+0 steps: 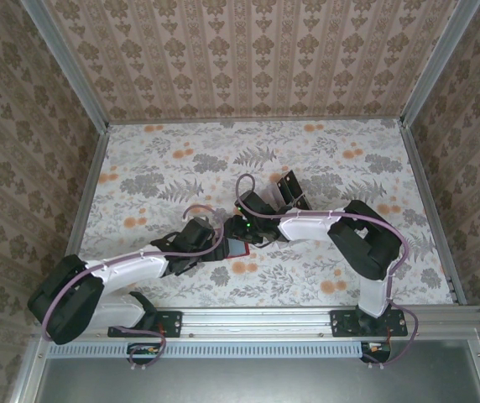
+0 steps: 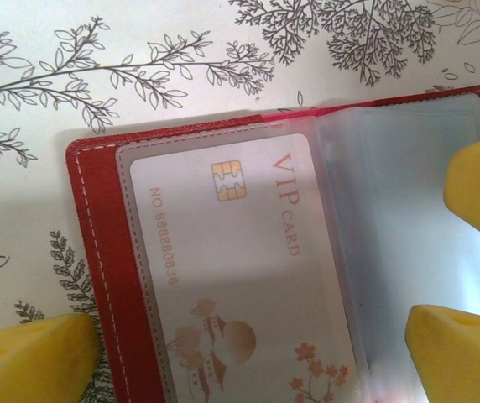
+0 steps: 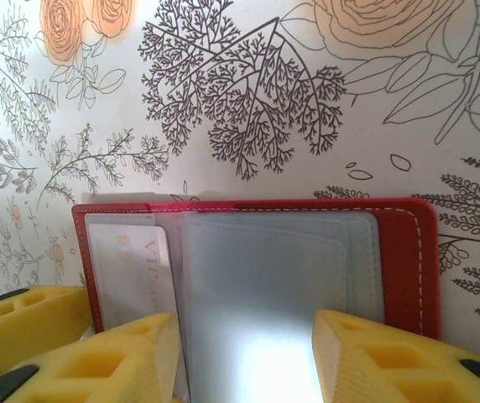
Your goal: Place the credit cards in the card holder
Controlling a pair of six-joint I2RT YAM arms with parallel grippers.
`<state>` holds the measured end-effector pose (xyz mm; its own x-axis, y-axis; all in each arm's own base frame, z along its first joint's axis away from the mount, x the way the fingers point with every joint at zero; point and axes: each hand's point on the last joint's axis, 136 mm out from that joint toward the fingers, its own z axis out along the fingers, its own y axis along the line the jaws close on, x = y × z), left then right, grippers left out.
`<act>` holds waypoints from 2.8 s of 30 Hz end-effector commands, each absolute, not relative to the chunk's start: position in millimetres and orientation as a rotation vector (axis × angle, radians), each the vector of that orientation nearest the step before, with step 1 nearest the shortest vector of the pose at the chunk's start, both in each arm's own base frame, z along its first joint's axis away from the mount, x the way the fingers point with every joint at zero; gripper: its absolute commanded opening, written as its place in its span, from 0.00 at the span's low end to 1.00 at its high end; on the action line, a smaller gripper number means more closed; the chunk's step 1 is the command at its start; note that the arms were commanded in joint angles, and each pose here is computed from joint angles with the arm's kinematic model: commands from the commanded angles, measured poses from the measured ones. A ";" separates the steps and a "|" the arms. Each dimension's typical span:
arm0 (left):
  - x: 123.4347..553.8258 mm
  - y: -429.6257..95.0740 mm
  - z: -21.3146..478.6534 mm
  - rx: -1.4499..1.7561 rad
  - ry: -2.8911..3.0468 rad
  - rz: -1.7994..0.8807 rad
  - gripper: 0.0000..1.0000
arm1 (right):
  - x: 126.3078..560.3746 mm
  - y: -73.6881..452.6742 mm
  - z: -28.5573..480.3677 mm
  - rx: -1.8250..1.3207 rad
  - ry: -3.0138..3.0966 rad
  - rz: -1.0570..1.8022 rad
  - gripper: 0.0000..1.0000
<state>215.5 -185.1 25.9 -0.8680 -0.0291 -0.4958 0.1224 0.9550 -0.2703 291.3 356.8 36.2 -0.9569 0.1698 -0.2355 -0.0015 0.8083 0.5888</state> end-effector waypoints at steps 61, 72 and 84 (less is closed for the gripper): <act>202.7 -156.6 -13.6 0.013 2.690 -0.170 0.96 | 285.5 346.8 10.6 0.114 2.796 0.763 0.48; 204.7 -159.6 -11.6 0.020 2.685 -0.182 0.96 | 280.0 374.1 11.9 0.015 2.802 0.896 0.48; 210.1 -166.1 20.2 0.045 2.613 -0.261 0.98 | 278.3 388.2 24.7 0.057 2.751 1.074 0.48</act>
